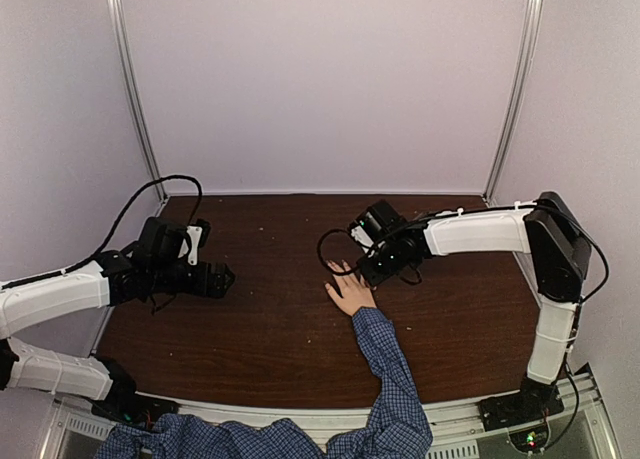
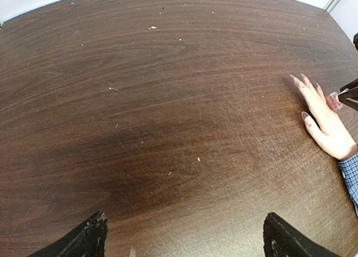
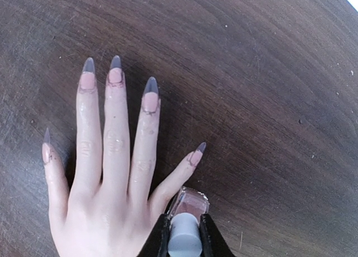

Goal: Paint the nails
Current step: Pick up the nail polish bottle from the center of the board, then set down the nail polish bottle at the center of the board, then pick up the nail polish bottle from the center of the board.

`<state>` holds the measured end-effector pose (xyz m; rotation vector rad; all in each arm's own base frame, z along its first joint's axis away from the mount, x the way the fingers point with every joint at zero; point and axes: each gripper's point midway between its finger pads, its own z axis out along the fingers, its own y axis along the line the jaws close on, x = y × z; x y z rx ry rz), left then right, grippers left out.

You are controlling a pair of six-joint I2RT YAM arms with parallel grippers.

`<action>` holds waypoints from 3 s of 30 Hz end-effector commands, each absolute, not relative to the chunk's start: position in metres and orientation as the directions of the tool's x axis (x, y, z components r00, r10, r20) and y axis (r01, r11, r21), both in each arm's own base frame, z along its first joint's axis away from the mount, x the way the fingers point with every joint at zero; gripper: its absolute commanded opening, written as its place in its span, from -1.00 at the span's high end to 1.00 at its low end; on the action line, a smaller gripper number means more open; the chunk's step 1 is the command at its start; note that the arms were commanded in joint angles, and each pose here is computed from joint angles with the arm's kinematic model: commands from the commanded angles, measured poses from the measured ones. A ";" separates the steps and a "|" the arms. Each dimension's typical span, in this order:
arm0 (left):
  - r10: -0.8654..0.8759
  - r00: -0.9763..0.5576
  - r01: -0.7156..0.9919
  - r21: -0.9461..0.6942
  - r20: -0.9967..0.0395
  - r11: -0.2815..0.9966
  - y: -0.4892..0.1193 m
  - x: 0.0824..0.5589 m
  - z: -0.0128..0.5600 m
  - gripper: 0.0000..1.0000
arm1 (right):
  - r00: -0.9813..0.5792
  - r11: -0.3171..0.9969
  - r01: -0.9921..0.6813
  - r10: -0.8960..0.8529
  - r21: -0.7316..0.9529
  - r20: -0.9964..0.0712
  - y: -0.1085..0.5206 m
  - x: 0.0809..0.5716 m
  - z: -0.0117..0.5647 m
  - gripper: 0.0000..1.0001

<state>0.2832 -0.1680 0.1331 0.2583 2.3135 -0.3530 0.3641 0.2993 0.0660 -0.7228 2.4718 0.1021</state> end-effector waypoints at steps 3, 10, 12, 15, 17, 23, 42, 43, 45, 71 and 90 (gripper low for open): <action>0.074 -0.675 0.283 -0.165 -0.734 0.945 -0.167 0.284 0.134 -0.95 | -0.672 0.850 -0.515 -0.479 -0.108 -0.565 0.298 0.372 0.097 0.73; 0.063 -0.672 0.286 -0.180 -0.738 0.941 -0.167 0.282 0.139 -0.95 | -0.603 0.816 -0.570 -0.494 -0.095 -0.626 0.303 0.364 0.147 0.78; 0.058 -0.670 0.285 -0.184 -0.741 0.941 -0.167 0.281 0.142 -0.95 | -0.579 0.792 -0.605 -0.506 -0.078 -0.639 0.310 0.357 0.160 0.78; 0.048 -0.663 0.281 -0.189 -0.747 0.941 -0.164 0.279 0.149 -0.95 | -0.529 0.736 -0.676 -0.527 -0.046 -0.665 0.331 0.338 0.175 0.79; 0.040 -0.660 0.274 -0.190 -0.750 0.943 -0.162 0.276 0.155 -0.95 | -0.468 0.670 -0.741 -0.567 -0.048 -0.677 0.348 0.322 0.181 0.78; 0.008 -0.652 0.254 -0.209 -0.758 0.944 -0.154 0.269 0.167 -0.95 | -0.322 0.463 -0.886 -0.637 -0.014 -0.700 0.400 0.267 0.184 0.74; -0.035 -0.645 0.265 -0.267 -0.764 0.927 -0.153 0.256 0.171 -0.95 | -0.173 0.221 -0.975 -0.778 -0.006 -0.604 0.470 0.193 0.093 0.72; -0.033 -0.646 0.269 -0.268 -0.762 0.925 -0.154 0.256 0.170 -0.95 | -0.171 0.217 -0.976 -0.781 -0.006 -0.601 0.471 0.192 0.090 0.71; -0.027 -0.647 0.282 -0.273 -0.762 0.920 -0.157 0.256 0.168 -0.95 | -0.166 0.212 -0.977 -0.782 -0.005 -0.601 0.473 0.191 0.086 0.70; 0.232 -0.655 0.608 -0.320 -0.719 0.727 -0.218 0.219 0.185 -0.95 | -0.204 0.374 -0.928 -0.497 0.004 -0.843 0.421 0.199 0.194 -0.98; 0.611 -0.487 0.730 0.093 -0.624 0.677 -0.266 0.220 0.211 -0.95 | -0.191 0.814 -0.580 -0.186 -0.042 -0.964 0.242 0.217 0.240 -1.00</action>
